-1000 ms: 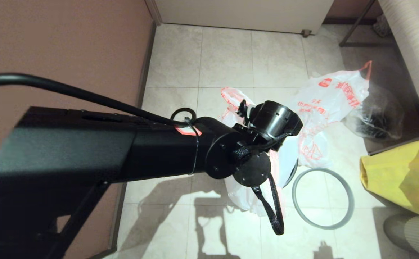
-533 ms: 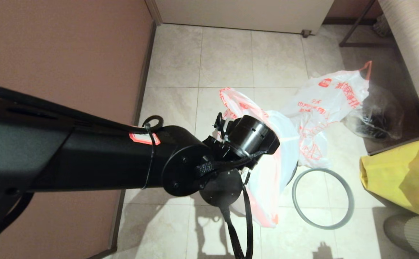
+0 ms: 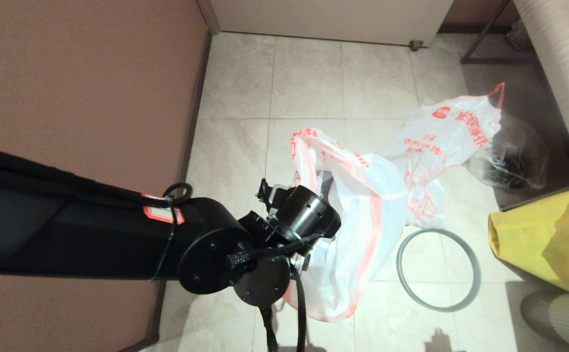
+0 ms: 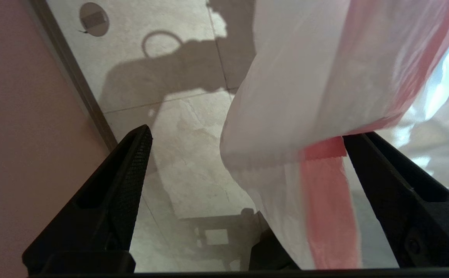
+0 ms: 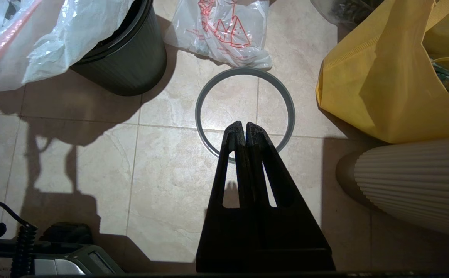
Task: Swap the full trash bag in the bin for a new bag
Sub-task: Put the new garbage bag on the trash can
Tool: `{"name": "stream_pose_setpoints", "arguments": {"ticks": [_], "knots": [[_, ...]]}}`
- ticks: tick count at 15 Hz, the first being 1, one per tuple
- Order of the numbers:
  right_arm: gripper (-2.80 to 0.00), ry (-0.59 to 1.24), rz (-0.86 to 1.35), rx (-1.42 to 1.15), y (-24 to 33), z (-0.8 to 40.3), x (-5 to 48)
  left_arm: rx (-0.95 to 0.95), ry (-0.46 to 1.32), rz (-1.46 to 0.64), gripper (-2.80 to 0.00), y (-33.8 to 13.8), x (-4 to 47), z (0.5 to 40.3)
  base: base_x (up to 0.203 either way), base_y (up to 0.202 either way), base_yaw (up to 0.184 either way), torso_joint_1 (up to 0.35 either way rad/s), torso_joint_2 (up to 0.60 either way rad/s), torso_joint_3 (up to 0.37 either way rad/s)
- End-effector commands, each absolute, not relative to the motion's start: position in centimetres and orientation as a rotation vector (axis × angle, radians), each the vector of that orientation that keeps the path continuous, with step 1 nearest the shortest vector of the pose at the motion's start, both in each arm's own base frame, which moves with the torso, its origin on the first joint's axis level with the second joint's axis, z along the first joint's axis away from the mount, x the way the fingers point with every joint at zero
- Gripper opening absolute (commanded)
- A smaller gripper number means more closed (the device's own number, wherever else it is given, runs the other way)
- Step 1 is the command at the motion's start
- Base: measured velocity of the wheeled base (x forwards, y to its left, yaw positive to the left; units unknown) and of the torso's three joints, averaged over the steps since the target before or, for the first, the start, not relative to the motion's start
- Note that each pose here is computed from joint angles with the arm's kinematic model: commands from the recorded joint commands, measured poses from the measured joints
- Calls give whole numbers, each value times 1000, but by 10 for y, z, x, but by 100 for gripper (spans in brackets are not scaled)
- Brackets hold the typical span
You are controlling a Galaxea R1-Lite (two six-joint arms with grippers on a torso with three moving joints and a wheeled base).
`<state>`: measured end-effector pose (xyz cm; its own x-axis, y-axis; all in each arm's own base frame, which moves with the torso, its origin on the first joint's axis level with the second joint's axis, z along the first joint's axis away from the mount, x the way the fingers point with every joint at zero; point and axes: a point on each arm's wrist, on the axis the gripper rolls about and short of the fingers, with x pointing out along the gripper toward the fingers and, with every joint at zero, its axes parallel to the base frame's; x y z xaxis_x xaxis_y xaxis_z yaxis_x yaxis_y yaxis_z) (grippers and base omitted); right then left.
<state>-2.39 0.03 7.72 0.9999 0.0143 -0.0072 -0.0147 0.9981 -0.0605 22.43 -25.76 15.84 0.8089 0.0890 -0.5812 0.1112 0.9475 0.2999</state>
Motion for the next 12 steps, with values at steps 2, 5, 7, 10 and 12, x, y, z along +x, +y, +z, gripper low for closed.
{"name": "stream_pose_setpoints", "arguments": {"ticks": [2,5,7,10,12], "knots": [[-280,9,16,-61,0,77,-24,265,589,7,0,-239,221,183,0,0,0,0,0,0],[-280,14,16,-62,0,78,-23,233,553,-78,0,-247,203,201,0,0,0,0,0,0],[-280,28,16,-62,0,78,-22,241,555,-89,0,-258,205,197,0,0,0,0,0,0],[-280,38,17,-63,0,78,-22,271,573,-86,0,-273,216,183,0,0,0,0,0,0],[-280,51,17,-63,0,78,-21,289,582,-84,0,-282,222,175,0,0,0,0,0,0]]}}
